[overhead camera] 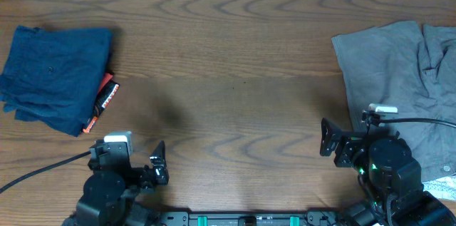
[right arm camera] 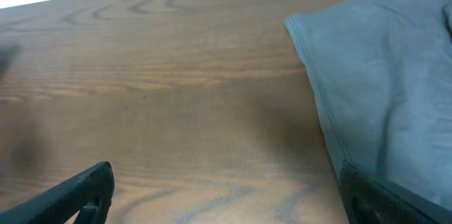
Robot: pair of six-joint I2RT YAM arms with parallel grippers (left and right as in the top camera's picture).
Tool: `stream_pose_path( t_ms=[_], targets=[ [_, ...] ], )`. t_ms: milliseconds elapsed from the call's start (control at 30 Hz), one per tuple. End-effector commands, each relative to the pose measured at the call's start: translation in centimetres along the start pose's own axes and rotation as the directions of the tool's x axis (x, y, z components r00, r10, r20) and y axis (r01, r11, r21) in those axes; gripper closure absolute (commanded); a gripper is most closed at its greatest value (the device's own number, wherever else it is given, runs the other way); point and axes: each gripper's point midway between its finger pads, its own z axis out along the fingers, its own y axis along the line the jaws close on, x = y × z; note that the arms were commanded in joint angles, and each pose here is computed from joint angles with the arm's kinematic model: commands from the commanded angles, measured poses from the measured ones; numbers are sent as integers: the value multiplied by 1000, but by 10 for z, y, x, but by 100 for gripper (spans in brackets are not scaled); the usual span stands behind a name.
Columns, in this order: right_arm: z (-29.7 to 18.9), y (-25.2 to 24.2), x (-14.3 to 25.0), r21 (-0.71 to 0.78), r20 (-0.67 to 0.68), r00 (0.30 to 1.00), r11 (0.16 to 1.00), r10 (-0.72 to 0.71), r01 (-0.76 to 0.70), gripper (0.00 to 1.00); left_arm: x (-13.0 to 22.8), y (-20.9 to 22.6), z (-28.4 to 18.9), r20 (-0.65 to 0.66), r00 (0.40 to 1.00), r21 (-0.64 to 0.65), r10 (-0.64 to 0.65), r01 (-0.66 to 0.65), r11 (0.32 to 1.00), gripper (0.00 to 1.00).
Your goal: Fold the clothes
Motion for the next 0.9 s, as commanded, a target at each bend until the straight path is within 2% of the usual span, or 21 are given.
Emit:
stream_pose_path(
  t_ms=[0,200,467,533,633,867],
  targets=[
    [-2,-11,7,37,-4,1000,999,15,-14,1,7,5,1,-21,1000,-26,4,-4,1000,2],
    [6,-27,17,47,48,999,999,-5,3,1,12,7,1,-45,999,-34,10,-11,999,2],
    [28,-31,31,-59,257,966,997,-27,44,1,12,7,1,-45,999,-34,10,-11,999,2],
    [29,-35,30,-62,333,943,997,-13,36,1,12,7,1,-45,999,-34,9,-11,999,2],
    [37,-37,25,-58,377,926,997,-19,44,1,12,7,1,-45,999,-34,9,-11,999,2],
    [37,-37,0,33,545,816,977,-193,209,1,12,7,1,-45,999,-34,10,-11,999,2]
  ],
)
